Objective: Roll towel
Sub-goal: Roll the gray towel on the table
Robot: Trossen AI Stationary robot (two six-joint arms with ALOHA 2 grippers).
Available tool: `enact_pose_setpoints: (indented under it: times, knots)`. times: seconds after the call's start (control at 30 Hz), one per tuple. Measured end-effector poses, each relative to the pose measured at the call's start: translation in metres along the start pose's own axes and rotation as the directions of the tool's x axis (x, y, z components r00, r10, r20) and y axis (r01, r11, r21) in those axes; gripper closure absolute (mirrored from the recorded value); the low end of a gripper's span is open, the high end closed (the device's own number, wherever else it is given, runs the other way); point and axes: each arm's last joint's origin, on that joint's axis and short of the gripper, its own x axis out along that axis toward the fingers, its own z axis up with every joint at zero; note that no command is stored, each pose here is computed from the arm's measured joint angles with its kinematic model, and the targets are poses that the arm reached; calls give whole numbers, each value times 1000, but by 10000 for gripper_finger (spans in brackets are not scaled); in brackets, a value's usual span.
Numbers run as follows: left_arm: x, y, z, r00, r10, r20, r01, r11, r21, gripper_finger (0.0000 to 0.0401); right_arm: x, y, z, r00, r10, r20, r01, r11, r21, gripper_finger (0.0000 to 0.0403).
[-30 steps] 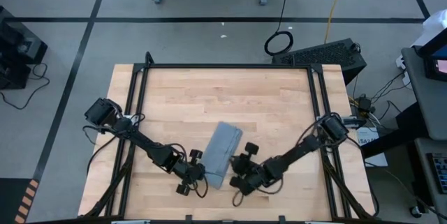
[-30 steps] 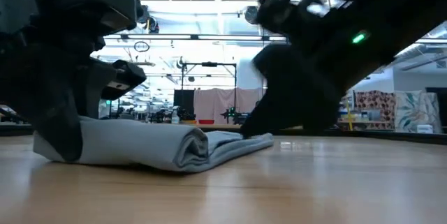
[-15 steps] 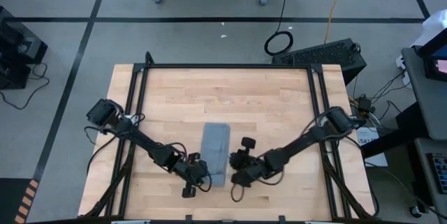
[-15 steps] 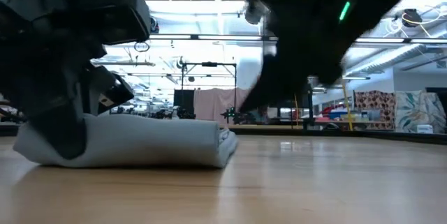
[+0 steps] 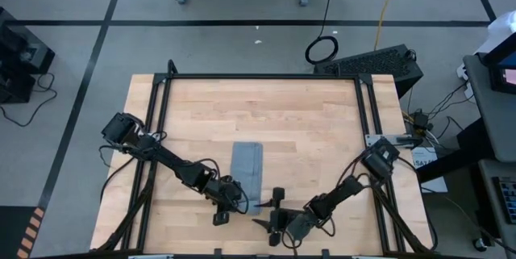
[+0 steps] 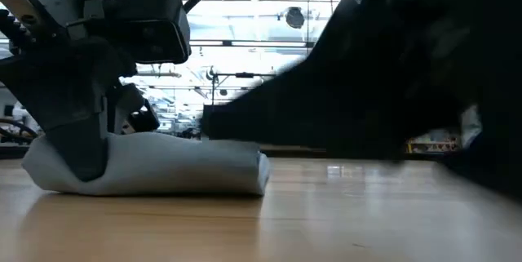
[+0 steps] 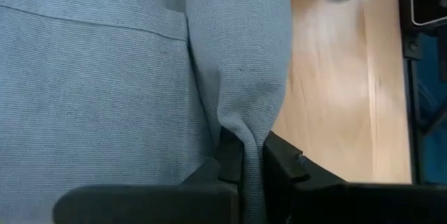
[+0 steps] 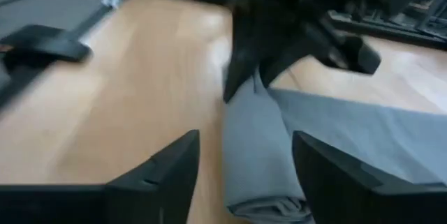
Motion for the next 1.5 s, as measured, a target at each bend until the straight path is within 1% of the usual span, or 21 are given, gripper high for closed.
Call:
enact_pose_setpoints:
  times: [0.1,0.2,0.27,0.37,0.47,0.6,0.7,0.77,0.87,1.0,1.1,1.17,1.27,1.3,1.37,1.4,1.43,1.5]
  knots:
    - [-1,3,2,1000,-12,-6,12,1000,-10,376,12,-1,-12,999,-26,-22,26,1000,-9,172]
    - [-1,5,4,1000,-14,-6,14,1000,-18,376,18,-4,-11,999,-27,-22,27,1000,5,173]
    - [-1,7,5,1000,-12,-4,12,1000,-22,376,21,-7,-13,999,-28,-38,29,999,24,185]
    - [-2,8,6,1000,-11,-2,11,1000,-24,376,24,-10,-15,998,-7,-61,11,998,60,214]
    - [-2,8,6,1000,-10,-2,10,1000,-17,376,27,-14,-18,994,13,-105,2,990,141,244]
    - [-2,8,6,1000,1,4,-1,999,32,368,30,-18,-19,990,32,-136,-1,975,223,271]
    - [-1,4,3,1000,25,18,-27,996,89,341,31,-19,-19,989,47,-142,-8,964,268,291]
    - [-1,2,1,1000,29,13,-30,991,129,314,31,-19,-20,988,54,-144,-9,956,294,306]
    - [-4,-1,-3,999,40,-10,-38,986,161,265,31,-19,-20,986,68,-152,-14,942,335,330]
    - [-22,0,-9,991,97,-87,-83,985,153,198,31,-19,-22,984,76,-163,-10,929,371,356]
    - [-41,-4,-10,987,141,-70,-128,978,162,159,31,-19,-22,982,78,-169,-6,921,389,366]
    - [-49,-14,-11,985,175,4,-172,964,201,142,31,-19,-23,982,79,-172,-2,914,405,369]
    - [-52,-36,-16,961,215,174,-261,911,318,133,31,-19,-24,981,77,-178,7,904,428,369]
    - [-50,-42,-20,953,220,208,-283,893,350,133,31,-19,-23,981,76,-178,10,898,439,369]
    - [-41,-54,-30,951,203,233,-288,856,429,132,31,-20,-23,981,74,-179,17,889,458,369]
    - [-36,-58,-35,947,210,243,-302,841,449,132,31,-20,-23,981,74,-179,19,883,470,370]
    - [-32,-60,-39,939,233,252,-328,824,462,132,31,-20,-23,981,73,-178,22,876,482,370]
    - [-24,-59,-47,906,305,294,-414,783,465,132,33,-21,-23,982,69,-177,31,862,505,370]
